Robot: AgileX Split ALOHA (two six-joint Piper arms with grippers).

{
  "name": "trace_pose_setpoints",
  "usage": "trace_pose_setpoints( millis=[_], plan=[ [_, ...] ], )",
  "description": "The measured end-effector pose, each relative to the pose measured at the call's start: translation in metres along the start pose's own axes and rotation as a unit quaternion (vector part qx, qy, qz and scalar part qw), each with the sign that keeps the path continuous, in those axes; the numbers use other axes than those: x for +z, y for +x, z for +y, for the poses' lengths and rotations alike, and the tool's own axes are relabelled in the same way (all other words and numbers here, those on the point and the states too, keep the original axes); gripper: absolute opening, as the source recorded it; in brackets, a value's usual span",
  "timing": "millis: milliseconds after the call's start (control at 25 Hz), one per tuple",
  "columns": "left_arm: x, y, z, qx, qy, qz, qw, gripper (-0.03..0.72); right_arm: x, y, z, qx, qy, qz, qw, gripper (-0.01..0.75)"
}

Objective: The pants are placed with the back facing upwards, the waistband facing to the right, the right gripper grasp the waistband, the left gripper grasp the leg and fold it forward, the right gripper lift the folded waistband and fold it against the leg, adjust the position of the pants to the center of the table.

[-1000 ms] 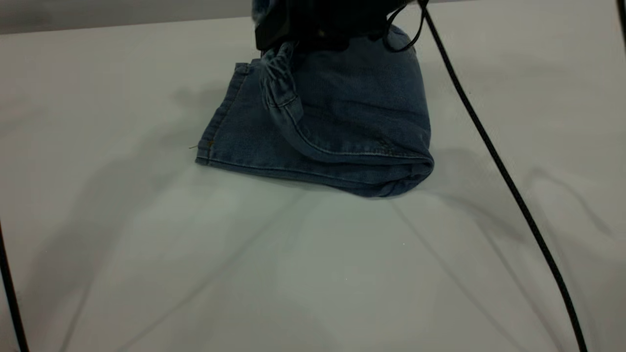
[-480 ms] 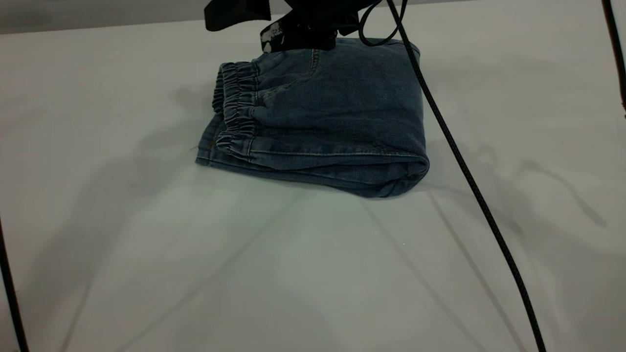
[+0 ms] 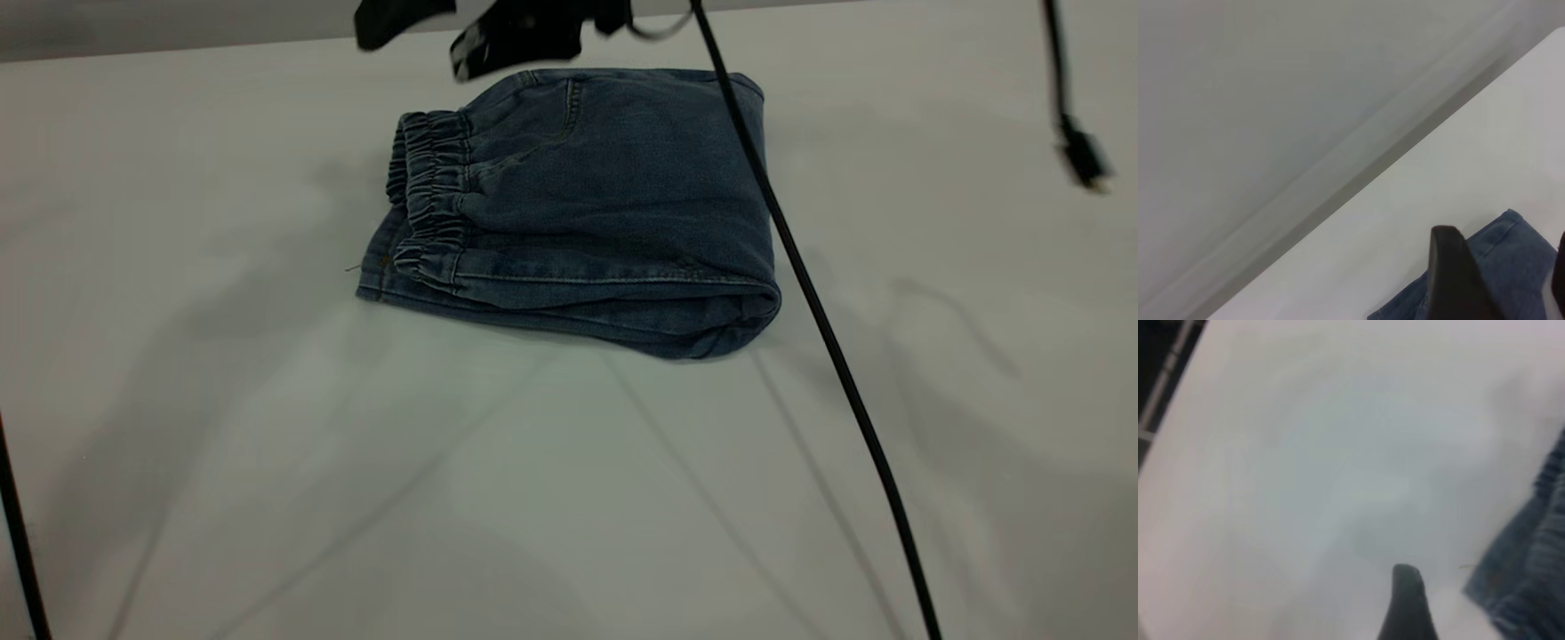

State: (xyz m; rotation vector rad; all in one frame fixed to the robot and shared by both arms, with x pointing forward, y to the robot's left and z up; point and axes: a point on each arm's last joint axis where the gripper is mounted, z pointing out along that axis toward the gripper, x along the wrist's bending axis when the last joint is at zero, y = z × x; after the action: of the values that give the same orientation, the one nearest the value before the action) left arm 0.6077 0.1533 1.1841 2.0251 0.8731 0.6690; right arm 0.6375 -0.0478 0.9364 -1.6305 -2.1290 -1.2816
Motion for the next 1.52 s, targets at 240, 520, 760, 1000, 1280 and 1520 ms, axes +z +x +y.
trace_pose_setpoints(
  millis=[240,520,760,1000,1280,1520],
  plan=[
    [-0.014,-0.001,0.006,0.003,-0.015,0.004,1.000,0.342,-0.010,0.005,0.007,-0.013,0.087,-0.077,0.993,0.456],
    [-0.026,-0.004,0.012,-0.003,-0.032,0.002,0.999,0.342,-0.016,-0.014,0.022,0.046,0.044,-0.210,0.976,0.456],
    [-0.026,-0.006,0.013,-0.017,-0.038,-0.009,0.999,0.342,0.014,-0.039,0.018,0.116,0.049,-0.250,0.960,0.456],
    [-0.026,-0.006,0.013,-0.016,-0.038,-0.009,0.999,0.342,0.043,-0.056,0.009,0.187,0.100,-0.267,0.940,0.456],
    [-0.026,-0.005,0.013,-0.014,-0.037,-0.007,0.999,0.342,0.070,-0.072,-0.014,0.233,0.155,-0.257,0.925,0.456],
    [-0.026,-0.005,0.013,-0.013,-0.037,-0.007,0.999,0.342,0.067,-0.068,-0.016,0.169,0.209,-0.246,0.931,0.447]
  ],
)
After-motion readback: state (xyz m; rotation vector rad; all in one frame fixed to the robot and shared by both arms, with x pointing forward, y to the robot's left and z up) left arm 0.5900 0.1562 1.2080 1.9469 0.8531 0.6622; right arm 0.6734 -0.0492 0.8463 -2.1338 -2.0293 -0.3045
